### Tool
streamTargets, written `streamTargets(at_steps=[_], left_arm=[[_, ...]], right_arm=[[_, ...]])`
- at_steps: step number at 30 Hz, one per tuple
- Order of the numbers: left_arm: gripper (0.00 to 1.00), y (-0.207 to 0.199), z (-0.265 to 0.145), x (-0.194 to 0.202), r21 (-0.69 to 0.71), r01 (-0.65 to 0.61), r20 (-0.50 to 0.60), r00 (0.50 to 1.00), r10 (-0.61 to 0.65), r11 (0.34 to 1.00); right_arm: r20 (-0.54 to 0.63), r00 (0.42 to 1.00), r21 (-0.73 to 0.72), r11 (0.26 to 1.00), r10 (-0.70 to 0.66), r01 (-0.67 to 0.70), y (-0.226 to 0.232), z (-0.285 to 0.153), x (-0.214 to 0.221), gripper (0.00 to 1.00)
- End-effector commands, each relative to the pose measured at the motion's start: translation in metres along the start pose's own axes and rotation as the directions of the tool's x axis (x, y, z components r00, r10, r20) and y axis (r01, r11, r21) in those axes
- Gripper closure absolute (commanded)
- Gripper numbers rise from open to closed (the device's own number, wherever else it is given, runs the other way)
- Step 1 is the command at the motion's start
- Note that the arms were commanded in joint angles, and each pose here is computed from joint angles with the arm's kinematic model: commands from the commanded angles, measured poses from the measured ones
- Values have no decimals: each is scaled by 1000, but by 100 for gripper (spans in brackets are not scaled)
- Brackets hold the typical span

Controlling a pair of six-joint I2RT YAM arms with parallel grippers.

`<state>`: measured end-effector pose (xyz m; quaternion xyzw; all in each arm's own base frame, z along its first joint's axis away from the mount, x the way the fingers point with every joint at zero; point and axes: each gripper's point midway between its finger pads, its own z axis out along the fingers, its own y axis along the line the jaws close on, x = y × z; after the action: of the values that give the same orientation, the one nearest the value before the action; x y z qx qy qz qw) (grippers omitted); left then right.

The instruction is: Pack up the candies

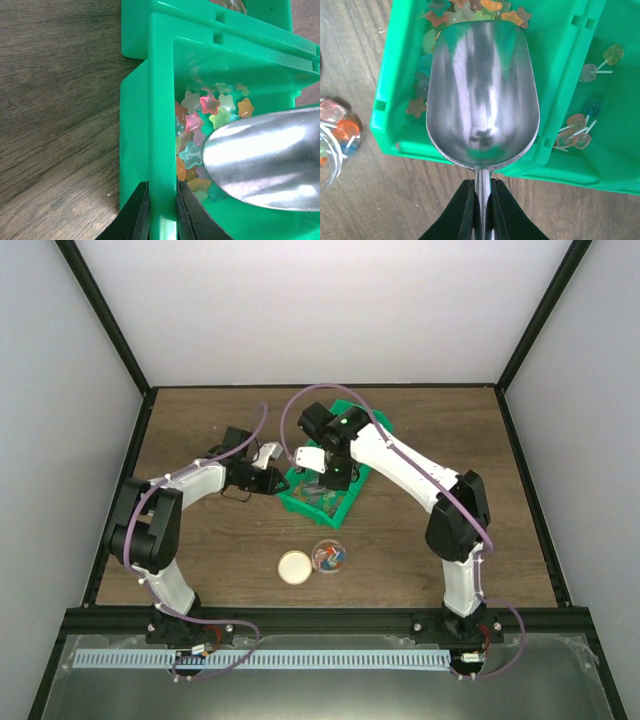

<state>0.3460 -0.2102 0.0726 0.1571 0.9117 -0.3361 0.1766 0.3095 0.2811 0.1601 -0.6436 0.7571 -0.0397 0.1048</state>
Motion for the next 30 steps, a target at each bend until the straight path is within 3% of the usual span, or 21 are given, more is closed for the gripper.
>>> streamTargets(at_steps=[1,12,30], left_arm=[[96,-12,2,2,44,-5,-13,1000,6,999],[96,2,-21,-15,-135,-41,78,996,52,990],[96,-14,-21,-24,-185,-95,102,988,115,978]], right_arm=[[18,1000,-33,999,10,-9,11,-10,10,99],[-96,994,-8,998,55,-56,11,1,52,99],[-192,981,-100,995,-14,-5,30,44,54,99]])
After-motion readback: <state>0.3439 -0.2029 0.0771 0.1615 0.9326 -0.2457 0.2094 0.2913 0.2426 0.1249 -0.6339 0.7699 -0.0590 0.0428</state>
